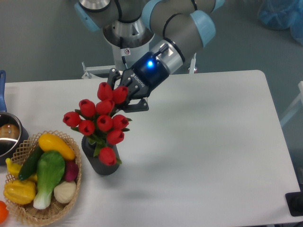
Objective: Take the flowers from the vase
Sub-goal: 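Lift the tulip bunch up out of the grey vase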
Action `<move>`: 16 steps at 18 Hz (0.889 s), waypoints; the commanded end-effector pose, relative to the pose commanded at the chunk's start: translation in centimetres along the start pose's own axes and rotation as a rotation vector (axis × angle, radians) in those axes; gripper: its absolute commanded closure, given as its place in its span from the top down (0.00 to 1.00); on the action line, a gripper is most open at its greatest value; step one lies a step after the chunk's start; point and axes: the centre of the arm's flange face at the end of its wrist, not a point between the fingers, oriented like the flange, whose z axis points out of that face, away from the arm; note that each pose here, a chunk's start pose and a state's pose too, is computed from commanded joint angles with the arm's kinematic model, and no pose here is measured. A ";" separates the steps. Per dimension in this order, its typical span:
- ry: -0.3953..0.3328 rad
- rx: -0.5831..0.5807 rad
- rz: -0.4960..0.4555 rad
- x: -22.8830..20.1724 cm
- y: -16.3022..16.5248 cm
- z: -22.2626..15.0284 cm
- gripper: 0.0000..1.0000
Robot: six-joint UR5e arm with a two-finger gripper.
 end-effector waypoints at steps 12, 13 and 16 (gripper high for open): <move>-0.063 0.079 -0.010 -1.8 -3.1 -4.8 0.00; -0.089 0.079 0.003 -2.3 -3.5 -6.1 0.00; -0.170 0.051 0.048 -4.1 -5.1 -9.5 0.00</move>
